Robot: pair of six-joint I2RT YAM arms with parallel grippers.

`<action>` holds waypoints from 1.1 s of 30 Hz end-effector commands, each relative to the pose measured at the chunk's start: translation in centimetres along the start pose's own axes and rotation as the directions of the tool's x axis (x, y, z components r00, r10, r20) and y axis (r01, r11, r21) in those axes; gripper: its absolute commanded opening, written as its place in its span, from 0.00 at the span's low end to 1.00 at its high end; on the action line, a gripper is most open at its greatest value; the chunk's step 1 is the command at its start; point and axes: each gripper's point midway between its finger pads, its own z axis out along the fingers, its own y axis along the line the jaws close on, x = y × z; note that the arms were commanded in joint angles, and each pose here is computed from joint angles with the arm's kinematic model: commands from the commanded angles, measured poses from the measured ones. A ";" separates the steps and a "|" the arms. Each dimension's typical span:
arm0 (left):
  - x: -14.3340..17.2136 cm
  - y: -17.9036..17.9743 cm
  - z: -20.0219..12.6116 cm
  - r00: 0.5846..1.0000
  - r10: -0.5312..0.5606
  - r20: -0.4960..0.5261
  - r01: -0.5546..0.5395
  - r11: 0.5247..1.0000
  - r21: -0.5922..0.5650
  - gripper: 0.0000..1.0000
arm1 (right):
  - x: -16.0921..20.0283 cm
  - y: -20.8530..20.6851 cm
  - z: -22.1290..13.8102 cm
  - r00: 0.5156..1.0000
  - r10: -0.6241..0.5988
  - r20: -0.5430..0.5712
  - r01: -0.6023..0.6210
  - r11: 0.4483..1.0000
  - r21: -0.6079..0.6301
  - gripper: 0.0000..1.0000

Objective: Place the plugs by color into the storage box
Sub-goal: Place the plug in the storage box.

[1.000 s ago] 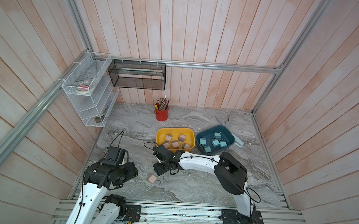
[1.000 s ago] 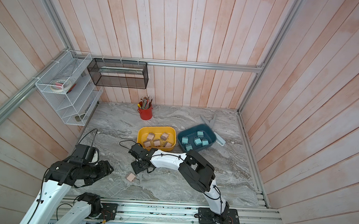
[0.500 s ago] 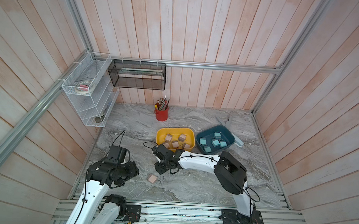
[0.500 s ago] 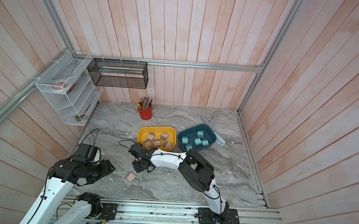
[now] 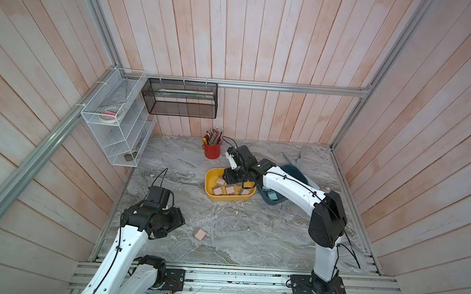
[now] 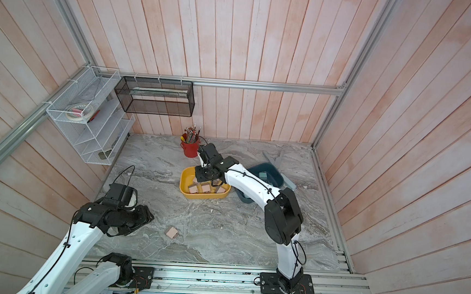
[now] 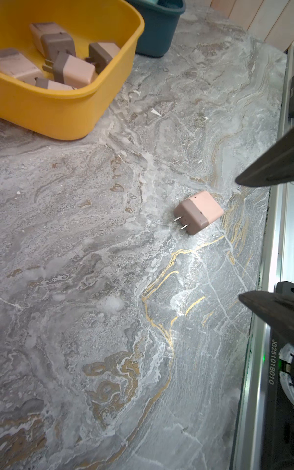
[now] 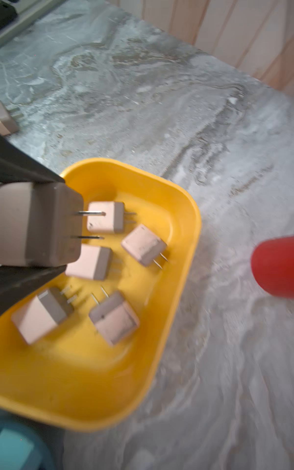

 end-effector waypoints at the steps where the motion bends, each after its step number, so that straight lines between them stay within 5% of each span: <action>1: -0.8 -0.5 -0.2 1.000 0.009 0.022 -0.009 1.000 0.016 0.67 | 0.6 -3.9 2.2 0.997 -0.013 -0.080 0.018 0.998 0.065 0.37; 11: -1.5 -0.8 0.1 1.000 0.020 0.008 -0.020 1.000 0.002 0.67 | 0.1 -6.6 7.8 0.990 -0.031 -0.137 0.041 0.997 0.069 0.37; 20: -1.6 -1.0 0.3 0.999 0.033 -0.005 -0.033 0.999 -0.001 0.67 | -0.8 -5.6 10.5 0.998 0.032 -0.048 -0.030 0.998 0.047 0.37; 33: -1.2 -0.9 0.1 0.999 0.049 -0.015 -0.049 0.999 0.003 0.67 | 3.1 -5.0 12.8 0.996 0.052 -0.067 -0.046 0.995 0.089 0.37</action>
